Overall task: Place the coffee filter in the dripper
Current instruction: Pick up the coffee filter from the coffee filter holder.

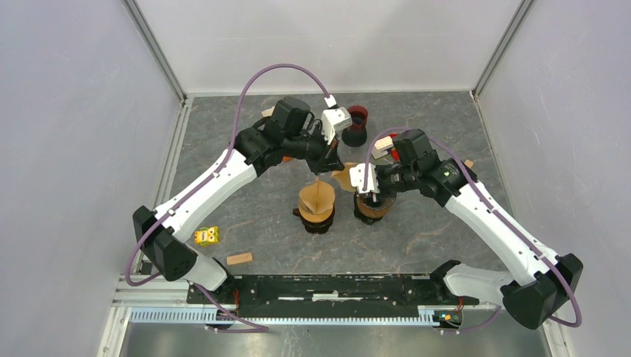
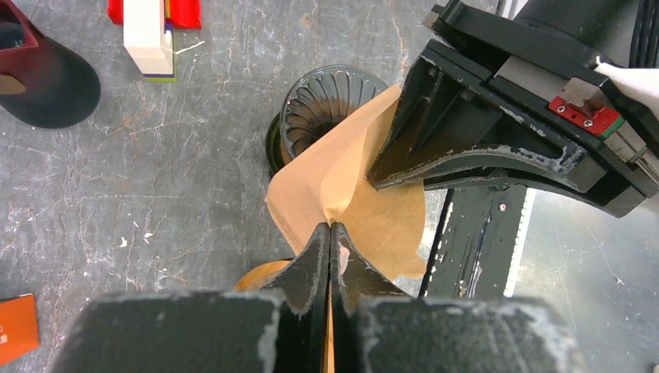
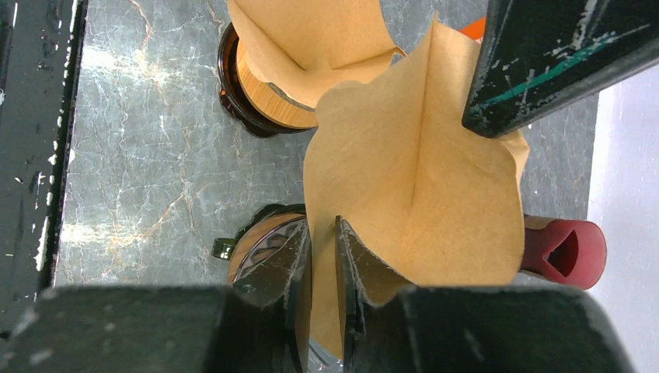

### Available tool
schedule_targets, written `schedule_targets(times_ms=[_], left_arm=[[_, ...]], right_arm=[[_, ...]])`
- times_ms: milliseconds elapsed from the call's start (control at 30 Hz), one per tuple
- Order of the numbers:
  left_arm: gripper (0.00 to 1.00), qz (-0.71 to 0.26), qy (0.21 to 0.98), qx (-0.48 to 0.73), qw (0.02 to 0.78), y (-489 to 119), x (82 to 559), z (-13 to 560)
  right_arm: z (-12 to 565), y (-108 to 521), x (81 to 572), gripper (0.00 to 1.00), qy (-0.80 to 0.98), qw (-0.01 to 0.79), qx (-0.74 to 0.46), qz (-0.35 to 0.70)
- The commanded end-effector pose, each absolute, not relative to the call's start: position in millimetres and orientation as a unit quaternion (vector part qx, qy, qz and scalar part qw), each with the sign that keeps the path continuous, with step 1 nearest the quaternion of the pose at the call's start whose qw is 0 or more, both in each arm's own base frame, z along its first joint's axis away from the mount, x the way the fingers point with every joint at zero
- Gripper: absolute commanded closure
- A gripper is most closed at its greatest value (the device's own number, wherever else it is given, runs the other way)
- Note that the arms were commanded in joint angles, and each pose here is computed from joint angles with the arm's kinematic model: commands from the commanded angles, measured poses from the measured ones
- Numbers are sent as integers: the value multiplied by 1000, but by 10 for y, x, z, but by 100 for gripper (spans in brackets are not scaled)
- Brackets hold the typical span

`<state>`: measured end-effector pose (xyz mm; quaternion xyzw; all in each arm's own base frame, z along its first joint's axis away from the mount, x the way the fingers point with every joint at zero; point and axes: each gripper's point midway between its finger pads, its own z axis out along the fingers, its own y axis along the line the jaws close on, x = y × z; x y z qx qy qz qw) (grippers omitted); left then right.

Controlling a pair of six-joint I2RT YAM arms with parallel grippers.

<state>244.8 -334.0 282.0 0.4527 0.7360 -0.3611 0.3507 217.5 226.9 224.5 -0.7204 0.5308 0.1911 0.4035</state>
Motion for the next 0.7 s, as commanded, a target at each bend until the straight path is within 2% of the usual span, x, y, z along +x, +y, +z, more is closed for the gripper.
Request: schedule_targets(times_ms=[0, 67, 467, 567, 667], left_arm=[[98, -396, 720, 439, 363, -3416, 2432, 3028], [98, -403, 717, 444, 355, -3424, 2395, 2998], [98, -418, 713, 446, 343, -3445, 2334, 2964], [98, -422, 712, 447, 341, -3454, 2326, 2968], [98, -421, 713, 446, 341, -3447, 2334, 2965]], right_arm=[[2343, 2344, 2227, 80, 518, 424, -719, 188], [2383, 2355, 2253, 79, 518, 430, -716, 184], [2429, 2433, 2360, 55, 522, 438, -714, 161], [2429, 2451, 2378, 55, 523, 437, -716, 154], [2384, 2437, 2395, 64, 527, 431, -718, 146]])
